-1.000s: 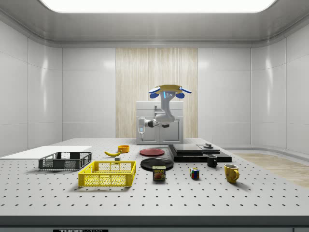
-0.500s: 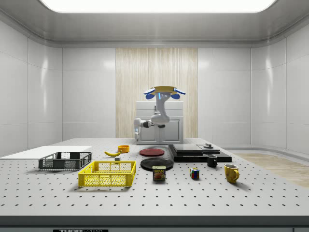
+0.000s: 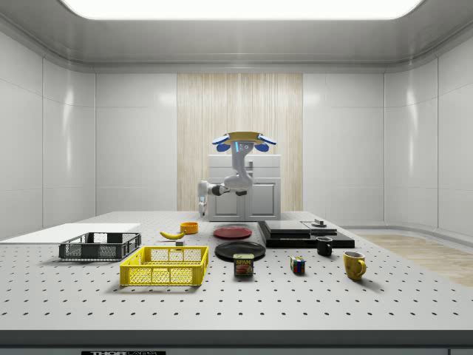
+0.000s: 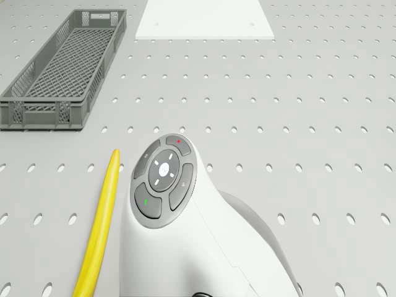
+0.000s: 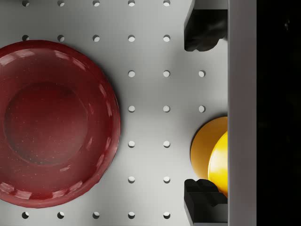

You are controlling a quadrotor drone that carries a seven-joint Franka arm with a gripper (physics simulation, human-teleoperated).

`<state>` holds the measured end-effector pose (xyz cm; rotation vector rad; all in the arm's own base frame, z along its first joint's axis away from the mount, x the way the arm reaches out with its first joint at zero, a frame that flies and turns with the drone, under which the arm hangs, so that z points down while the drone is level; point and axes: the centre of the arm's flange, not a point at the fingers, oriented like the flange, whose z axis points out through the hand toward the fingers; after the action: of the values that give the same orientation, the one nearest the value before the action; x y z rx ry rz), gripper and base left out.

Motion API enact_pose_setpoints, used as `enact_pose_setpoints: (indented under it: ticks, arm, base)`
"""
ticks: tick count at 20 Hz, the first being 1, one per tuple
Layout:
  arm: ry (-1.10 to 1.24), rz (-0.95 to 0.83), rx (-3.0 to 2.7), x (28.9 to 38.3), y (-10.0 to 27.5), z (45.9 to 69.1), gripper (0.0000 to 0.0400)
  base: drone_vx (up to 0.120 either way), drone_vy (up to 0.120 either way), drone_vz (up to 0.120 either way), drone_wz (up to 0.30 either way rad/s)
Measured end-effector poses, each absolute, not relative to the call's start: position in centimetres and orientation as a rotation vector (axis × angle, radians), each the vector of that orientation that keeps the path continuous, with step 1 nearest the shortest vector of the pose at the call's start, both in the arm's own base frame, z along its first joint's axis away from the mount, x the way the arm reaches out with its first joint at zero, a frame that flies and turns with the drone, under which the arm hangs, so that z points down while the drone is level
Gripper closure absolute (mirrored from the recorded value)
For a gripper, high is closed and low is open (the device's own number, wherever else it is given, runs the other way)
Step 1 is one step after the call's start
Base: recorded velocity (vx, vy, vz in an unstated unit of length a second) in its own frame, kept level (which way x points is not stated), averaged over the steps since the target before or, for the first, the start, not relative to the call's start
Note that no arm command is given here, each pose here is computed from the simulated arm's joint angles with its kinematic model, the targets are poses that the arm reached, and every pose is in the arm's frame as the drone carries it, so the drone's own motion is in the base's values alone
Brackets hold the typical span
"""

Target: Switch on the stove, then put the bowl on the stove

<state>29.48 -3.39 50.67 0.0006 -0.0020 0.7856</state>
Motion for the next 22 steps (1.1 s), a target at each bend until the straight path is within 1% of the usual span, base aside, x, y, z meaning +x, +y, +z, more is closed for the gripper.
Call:
enact_pose_setpoints:
  ticks: [20, 22]
  arm:
    - [-0.002, 0.786, 0.001, 29.48, -3.39, 50.67, 0.0]
    - [-0.002, 0.786, 0.001, 29.48, -3.39, 50.91, 0.0]
  base:
    - [0.12, 0.0, 0.0, 0.0]
    - [0.0, 0.0, 0.0, 0.0]
